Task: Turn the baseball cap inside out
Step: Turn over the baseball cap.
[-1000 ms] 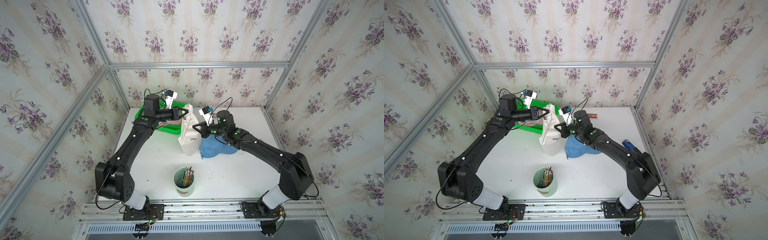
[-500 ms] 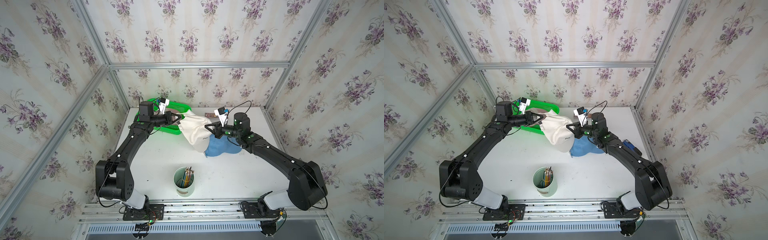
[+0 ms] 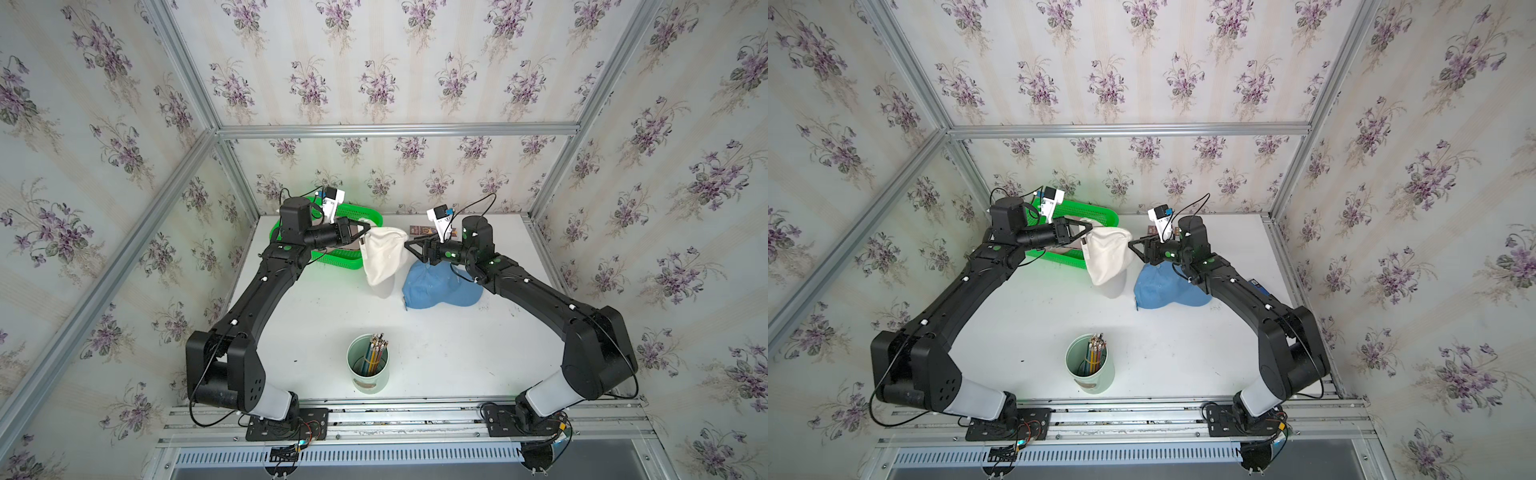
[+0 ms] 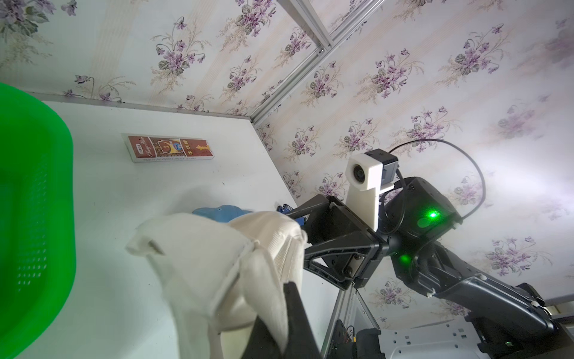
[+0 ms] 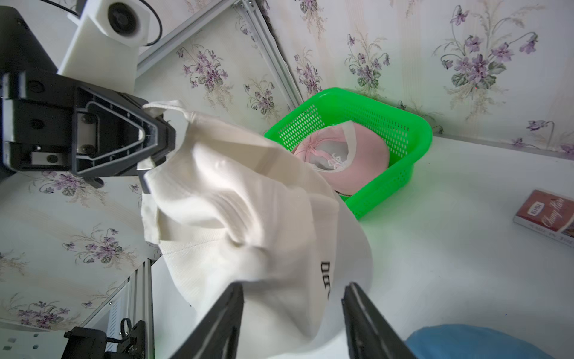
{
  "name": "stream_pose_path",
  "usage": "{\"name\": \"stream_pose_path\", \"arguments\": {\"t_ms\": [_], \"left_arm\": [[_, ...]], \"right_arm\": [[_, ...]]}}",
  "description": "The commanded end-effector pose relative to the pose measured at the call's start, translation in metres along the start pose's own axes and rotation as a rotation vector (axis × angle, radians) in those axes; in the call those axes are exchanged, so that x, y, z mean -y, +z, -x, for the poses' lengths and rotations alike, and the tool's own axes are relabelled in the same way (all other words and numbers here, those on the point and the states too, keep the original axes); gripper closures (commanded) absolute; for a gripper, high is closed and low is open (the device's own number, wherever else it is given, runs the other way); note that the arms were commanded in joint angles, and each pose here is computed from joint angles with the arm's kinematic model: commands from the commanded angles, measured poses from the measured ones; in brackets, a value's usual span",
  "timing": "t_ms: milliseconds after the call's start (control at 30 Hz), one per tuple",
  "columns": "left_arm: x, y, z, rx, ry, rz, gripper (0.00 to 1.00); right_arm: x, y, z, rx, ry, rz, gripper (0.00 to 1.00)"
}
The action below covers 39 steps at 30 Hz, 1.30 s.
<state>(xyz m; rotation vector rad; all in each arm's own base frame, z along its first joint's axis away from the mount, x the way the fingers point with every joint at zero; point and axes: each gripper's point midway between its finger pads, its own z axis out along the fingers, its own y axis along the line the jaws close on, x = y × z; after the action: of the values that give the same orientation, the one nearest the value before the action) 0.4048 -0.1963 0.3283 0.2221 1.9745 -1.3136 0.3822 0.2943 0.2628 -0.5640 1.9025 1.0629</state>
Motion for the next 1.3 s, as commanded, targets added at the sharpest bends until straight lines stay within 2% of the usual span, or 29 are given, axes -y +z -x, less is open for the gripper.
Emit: {"name": "stream_pose_path", "arguments": {"t_ms": [0,167,500,733,800,833,867,900,933,967,1100,1200,1267], "left_arm": [[0.005,0.004,0.009,0.022,0.015,-0.017,1.00],[0.013,0.011,0.015,0.027,0.025,-0.049,1.00],[0.016,0.018,0.014,0.014,0.034,-0.052,1.00],[0.023,0.019,0.014,0.014,0.037,-0.060,1.00],[0.028,0.020,0.013,0.012,0.035,-0.078,1.00],[0.031,0.021,0.011,0.010,0.037,-0.087,1.00],[0.034,0.022,0.010,0.005,0.038,-0.098,1.00],[0.036,0.023,0.008,0.001,0.037,-0.104,1.00],[0.037,0.024,0.008,0.002,0.037,-0.105,1.00],[0.035,0.026,0.009,0.007,0.027,-0.097,1.00],[0.021,0.029,0.018,0.073,-0.042,-0.049,1.00],[0.009,0.028,0.027,0.150,-0.088,0.005,1.00],[0.008,0.032,0.032,0.160,-0.092,0.023,1.00]], "right_arm": [[0.000,-0.007,0.005,0.013,0.001,-0.045,0.42],[-0.010,-0.023,0.012,0.026,-0.041,-0.067,0.38],[-0.009,-0.004,-0.012,-0.065,-0.042,-0.071,0.34],[0.002,0.005,-0.006,-0.054,-0.015,-0.110,0.36],[0.009,0.008,-0.005,-0.054,-0.013,-0.139,0.41],[0.014,0.009,-0.004,-0.049,-0.009,-0.167,0.50],[0.023,0.009,-0.001,-0.043,-0.002,-0.211,0.64],[0.033,0.009,0.002,-0.039,0.006,-0.263,0.70],[0.038,0.007,0.007,-0.033,0.005,-0.297,0.72],[0.040,0.005,0.014,-0.026,-0.003,-0.324,0.72],[0.024,-0.009,0.037,0.000,-0.028,-0.327,0.48],[0.010,-0.023,0.039,0.019,-0.051,-0.341,0.40],[-0.009,-0.027,0.032,0.030,-0.080,-0.323,0.37]]}}
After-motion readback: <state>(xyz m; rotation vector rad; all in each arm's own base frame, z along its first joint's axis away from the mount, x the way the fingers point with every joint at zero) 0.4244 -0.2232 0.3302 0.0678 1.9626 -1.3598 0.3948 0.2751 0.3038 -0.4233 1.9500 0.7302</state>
